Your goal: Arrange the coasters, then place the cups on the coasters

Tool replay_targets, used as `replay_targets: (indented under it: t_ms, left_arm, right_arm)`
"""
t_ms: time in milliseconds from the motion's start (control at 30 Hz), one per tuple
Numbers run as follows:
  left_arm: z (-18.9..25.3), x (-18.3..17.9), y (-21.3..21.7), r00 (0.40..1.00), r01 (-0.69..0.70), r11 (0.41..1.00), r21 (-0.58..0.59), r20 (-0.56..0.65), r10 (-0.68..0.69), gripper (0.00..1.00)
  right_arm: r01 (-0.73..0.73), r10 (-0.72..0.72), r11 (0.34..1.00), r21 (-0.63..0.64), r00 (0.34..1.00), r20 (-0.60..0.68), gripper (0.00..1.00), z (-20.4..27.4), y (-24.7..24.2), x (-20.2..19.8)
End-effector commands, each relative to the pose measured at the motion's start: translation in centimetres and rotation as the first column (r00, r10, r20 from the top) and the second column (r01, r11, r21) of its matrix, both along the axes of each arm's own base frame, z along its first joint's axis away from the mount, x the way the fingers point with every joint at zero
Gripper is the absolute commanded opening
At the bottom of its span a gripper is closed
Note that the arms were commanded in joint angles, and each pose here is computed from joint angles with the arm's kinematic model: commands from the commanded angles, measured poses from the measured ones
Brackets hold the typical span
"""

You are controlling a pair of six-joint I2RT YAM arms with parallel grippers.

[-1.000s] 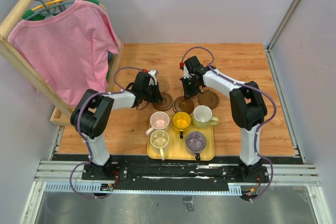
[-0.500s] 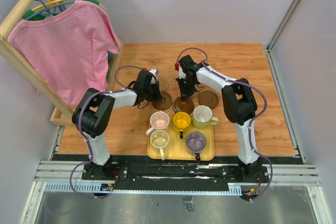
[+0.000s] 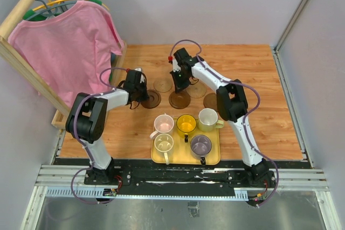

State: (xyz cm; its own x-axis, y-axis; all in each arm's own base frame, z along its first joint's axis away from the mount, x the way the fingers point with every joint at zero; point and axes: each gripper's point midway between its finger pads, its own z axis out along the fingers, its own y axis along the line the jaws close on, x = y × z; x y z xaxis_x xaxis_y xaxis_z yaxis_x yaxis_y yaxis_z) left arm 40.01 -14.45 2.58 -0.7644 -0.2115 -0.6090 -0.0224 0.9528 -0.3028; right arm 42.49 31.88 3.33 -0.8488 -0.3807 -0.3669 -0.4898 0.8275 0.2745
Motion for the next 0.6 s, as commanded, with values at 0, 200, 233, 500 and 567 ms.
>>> replay_targets:
  t_ms: [0,200,233,500,567]
  left_arm:
    - [0.1,0.5,2.8,0.995,-0.094,0.993,0.066,-0.022,0.096,0.01]
    - [0.5,3.8,4.9,0.986,-0.168,0.984,0.055,0.008,0.168,0.00]
    - [0.9,4.7,5.1,0.984,-0.176,0.983,0.045,0.023,0.175,0.00]
    - [2.9,9.9,4.5,0.986,-0.147,0.989,-0.004,0.085,0.147,0.01]
    - [3.3,10.6,4.1,0.986,-0.133,0.991,-0.018,0.095,0.134,0.00]
  right_arm:
    - [-0.009,0.012,0.998,-0.055,0.999,0.046,0.03,-1.2,0.1,1.6]
    - [0.093,-0.086,0.995,-0.047,0.987,0.136,0.02,0.0,-1.5,5.4]
    - [0.112,-0.105,0.993,-0.040,0.983,0.149,0.02,0.2,-1.9,6.1]
    - [0.204,-0.207,0.978,0.032,0.954,0.217,0.03,1.2,-4.2,10.2]
    - [0.207,-0.212,0.977,0.046,0.949,0.233,0.03,1.3,-4.2,10.7]
